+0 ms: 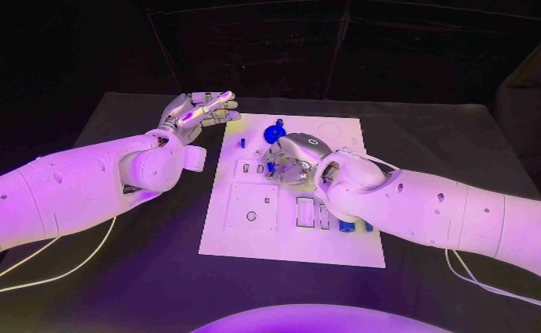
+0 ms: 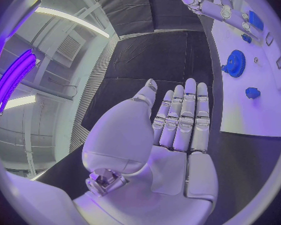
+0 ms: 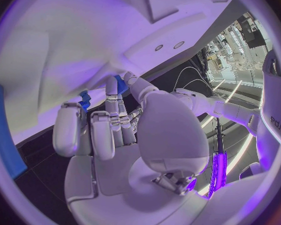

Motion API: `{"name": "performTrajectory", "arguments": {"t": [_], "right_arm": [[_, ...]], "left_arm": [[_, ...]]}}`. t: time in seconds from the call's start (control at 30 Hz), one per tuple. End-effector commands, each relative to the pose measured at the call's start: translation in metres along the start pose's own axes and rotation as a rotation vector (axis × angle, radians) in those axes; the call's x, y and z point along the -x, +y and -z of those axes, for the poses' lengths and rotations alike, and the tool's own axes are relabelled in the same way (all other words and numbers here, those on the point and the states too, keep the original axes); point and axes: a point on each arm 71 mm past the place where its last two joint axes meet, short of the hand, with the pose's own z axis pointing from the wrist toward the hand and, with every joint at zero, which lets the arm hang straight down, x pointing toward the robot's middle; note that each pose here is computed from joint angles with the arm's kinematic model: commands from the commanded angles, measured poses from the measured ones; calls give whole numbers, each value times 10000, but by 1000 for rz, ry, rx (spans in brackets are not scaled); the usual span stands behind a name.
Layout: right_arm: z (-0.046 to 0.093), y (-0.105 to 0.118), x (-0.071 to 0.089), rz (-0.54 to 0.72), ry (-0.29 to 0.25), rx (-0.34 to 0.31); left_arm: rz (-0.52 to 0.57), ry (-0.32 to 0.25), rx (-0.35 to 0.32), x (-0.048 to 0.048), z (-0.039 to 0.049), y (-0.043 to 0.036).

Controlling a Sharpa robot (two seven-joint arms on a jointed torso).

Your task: Assemble the parts on the task board

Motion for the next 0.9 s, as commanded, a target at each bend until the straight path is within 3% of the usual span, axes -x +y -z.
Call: {"name": "performTrajectory", "arguments": {"t": [0.03, 0.6, 0.9], "right_arm": [[8, -28, -21, -3, 9, -17], [22, -41, -2, -8, -9, -23], [165, -36, 96, -73, -54, 26]], "left_arm": [[6, 12, -3, -12, -3, -11], [7, 13, -1, -11, -6, -7], [-3, 13, 2, 25, -8, -7]]}}
